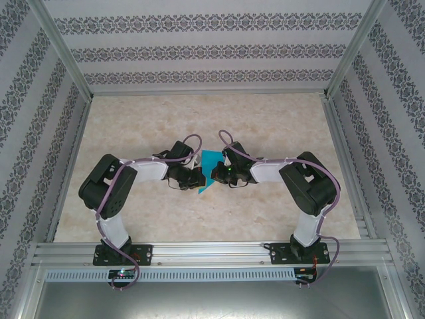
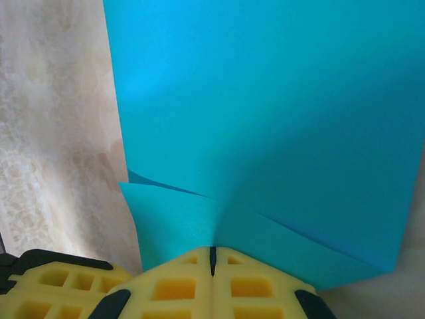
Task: Fold a paper plane with a square sheet of paper (pick it up from the middle)
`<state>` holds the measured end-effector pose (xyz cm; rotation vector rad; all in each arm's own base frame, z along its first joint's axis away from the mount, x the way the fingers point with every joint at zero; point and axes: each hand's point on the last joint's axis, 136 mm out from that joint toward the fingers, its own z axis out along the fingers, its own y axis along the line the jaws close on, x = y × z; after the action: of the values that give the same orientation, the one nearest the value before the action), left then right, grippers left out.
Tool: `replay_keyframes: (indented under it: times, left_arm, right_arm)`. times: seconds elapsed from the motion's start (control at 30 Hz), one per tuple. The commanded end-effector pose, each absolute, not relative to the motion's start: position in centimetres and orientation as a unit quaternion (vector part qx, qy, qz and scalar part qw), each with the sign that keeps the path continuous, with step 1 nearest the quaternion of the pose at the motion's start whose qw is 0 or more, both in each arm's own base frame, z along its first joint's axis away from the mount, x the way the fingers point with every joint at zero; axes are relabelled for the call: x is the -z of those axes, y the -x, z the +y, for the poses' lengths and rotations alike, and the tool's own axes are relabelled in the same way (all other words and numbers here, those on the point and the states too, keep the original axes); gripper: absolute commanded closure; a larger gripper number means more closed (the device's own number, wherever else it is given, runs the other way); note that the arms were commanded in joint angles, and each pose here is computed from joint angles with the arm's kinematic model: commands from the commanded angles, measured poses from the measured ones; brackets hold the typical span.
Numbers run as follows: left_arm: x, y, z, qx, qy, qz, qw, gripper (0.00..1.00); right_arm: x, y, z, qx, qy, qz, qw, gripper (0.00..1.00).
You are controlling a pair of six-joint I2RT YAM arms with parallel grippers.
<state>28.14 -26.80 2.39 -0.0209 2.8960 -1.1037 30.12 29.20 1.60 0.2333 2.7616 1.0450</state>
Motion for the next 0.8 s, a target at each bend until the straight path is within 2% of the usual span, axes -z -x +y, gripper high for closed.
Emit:
replay_keyframes:
  times: [0.0, 0.47, 0.77]
  left_arm:
    - [-1.8, -27.0, -27.1, 0.351, -0.009, 0.936, -0.003, 0.94]
    - [1.8, -19.3, -22.3, 0.275, -0.011, 0.958, -0.085, 0.98]
    - [0.0, -18.5, -21.7, 0.283, -0.023, 0.957, -0.061, 0.99]
  right_arm:
    - [0.8, -29.3, 28.1, -0.318, -0.096, 0.941, 0.065, 1.00]
    - [1.7, -29.4, 27.1, -0.295, -0.113, 0.947, 0.062, 1.00]
    - [2.1, -29.0, 26.7, -0.290, -0.117, 0.948, 0.057, 1.00]
